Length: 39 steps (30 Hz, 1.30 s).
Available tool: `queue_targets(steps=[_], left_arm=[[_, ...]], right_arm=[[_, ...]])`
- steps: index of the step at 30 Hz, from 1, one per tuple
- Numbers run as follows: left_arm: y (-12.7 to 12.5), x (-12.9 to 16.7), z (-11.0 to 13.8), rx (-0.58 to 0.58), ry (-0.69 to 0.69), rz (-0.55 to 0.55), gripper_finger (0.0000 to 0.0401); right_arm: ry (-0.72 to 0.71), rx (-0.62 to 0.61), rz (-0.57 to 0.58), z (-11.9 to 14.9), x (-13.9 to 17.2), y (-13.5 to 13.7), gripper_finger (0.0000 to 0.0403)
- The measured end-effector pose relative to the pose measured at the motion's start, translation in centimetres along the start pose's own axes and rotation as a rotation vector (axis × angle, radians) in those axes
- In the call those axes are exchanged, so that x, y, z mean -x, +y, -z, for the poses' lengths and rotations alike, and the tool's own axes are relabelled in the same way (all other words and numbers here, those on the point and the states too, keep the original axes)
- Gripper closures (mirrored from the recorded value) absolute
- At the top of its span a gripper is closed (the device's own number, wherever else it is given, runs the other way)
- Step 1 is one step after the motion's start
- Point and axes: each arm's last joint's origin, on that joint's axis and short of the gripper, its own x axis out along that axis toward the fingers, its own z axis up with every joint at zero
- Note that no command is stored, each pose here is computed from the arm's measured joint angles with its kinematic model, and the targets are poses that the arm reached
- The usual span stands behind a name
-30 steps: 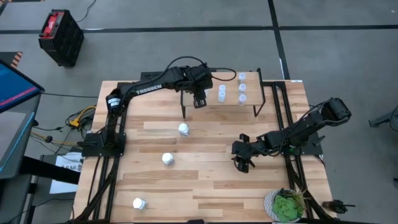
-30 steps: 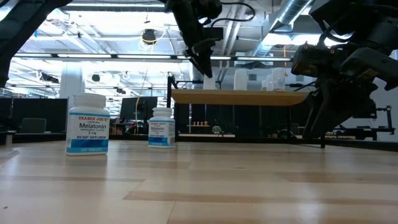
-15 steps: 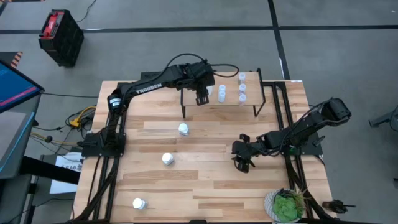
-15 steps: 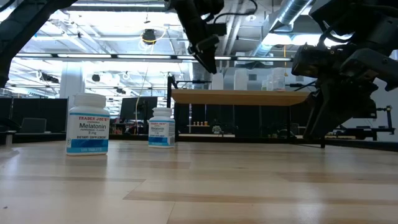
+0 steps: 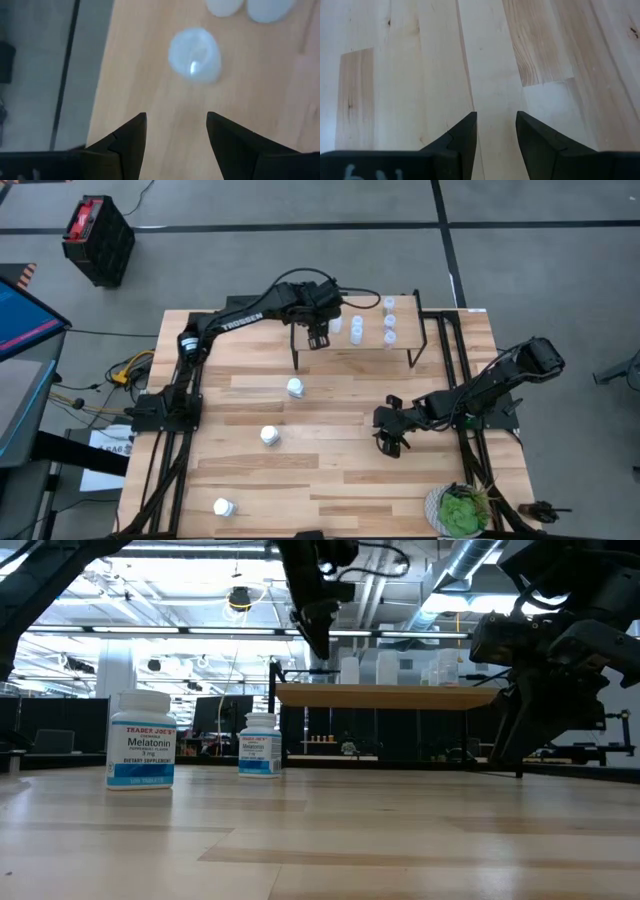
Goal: Pick and place medicine bottles onto shelf by color
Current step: Put the translucent medicine bottle onto the middle of the shelf, then put the top opaque medicine bottle onto the left side of the shelf
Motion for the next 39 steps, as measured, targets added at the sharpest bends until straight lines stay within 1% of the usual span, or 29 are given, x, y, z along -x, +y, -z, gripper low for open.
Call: queue_targets(steps=[2, 4, 6, 9, 12, 14, 24, 30, 39], left_arm=[[-0.3, -1.1, 0.0, -0.008, 0.03, -0.01, 0.0207], [-0.4, -1.9, -0.4, -0.006, 0.028, -0.042, 0.0207], [-0.7, -3.1, -0.5, -0.014, 0.055, -0.07, 0.0207], [-1.1, -4.4, -0.6, -0.023, 0.07, -0.074, 0.0207], [-1.3, -5.1, -0.9, -0.022, 0.055, -0.074, 0.0207], [-1.5, -5.5, -1.4, -0.014, 0.017, -0.082, 0.0207], [-1.1, -5.1, -2.7, 0.03, -0.103, -0.112, 0.0207], [-1.1, -5.1, -3.3, 0.05, -0.173, -0.079, 0.0207], [-1.0, -5.1, -3.2, 0.048, -0.158, -0.109, 0.0207]], right_arm=[[0.001, -0.012, 0.001, 0.0, 0.0, 0.0, 0.0244], [0.008, -0.013, 0.004, 0.1, 0.0, 0.0, 0.0244], [0.008, -0.014, 0.004, 0.1, 0.0, 0.0, 0.0244], [0.008, -0.015, 0.004, 0.1, 0.0, 0.0, 0.0244], [0.01, -0.014, 0.005, 0.1, 0.0, 0.0, 0.0244], [0.01, -0.014, 0.006, 0.1, 0.0, 0.0, 0.0244], [0.013, -0.013, 0.007, 0.1, 0.0, -0.1, 0.0244], [0.012, -0.013, 0.007, 0.1, 0.0, -0.1, 0.0244], [0.011, -0.013, 0.006, 0.1, 0.0, -0.1, 0.0244]])
